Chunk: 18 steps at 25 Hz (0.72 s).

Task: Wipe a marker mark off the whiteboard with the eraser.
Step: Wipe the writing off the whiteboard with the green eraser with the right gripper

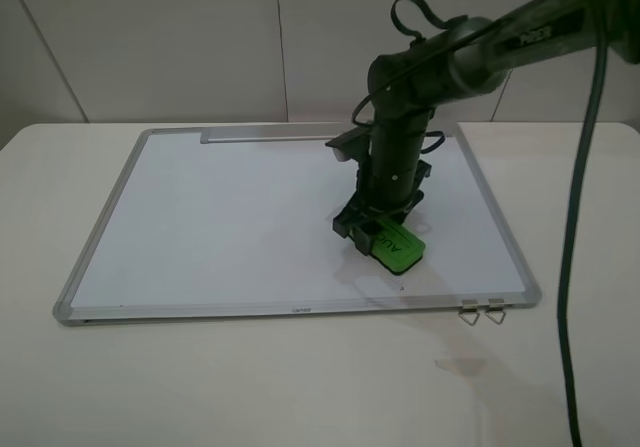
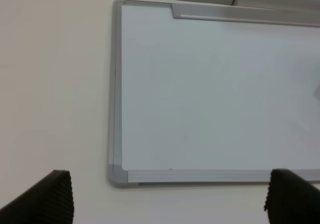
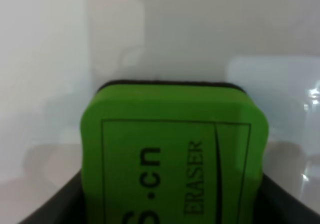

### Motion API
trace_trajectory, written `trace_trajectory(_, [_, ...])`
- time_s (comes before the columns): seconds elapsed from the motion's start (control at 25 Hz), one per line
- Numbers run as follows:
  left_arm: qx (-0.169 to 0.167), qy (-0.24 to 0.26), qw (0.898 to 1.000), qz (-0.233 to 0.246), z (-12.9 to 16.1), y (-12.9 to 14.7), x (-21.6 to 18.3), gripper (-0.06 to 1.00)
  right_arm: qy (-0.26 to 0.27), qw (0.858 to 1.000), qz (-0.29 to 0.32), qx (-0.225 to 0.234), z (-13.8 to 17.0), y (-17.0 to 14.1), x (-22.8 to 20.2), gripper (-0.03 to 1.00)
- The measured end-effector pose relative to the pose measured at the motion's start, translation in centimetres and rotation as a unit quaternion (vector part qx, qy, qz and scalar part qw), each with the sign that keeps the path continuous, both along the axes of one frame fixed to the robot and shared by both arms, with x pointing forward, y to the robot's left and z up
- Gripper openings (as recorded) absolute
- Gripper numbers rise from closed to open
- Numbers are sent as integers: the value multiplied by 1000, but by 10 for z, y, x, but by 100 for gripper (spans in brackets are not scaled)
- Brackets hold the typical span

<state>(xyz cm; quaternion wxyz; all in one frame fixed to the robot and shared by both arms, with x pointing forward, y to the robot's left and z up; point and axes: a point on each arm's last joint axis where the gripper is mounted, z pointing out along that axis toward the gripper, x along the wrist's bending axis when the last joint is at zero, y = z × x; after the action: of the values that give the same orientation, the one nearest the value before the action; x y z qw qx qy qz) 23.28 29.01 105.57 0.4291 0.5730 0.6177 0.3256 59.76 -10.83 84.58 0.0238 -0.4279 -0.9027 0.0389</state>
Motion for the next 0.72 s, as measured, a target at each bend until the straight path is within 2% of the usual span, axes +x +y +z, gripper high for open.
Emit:
trace_trajectory(0.2, [0,0,1000,0,0,0,0,78,-22,998,-52,6,0,-39,24,59])
trace_trajectory(0.4, [0,0,1000,0,0,0,0,78,-27,997,-68,10,0,-48,29,59])
trace_trajectory(0.56, [-1,0,1000,-1,0,0,0,78,-28,998,-51,10,0,-35,24,59])
trace_trajectory(0.72, [0,0,1000,-1,0,0,0,78,-32,999,7,15,0,10,3,59])
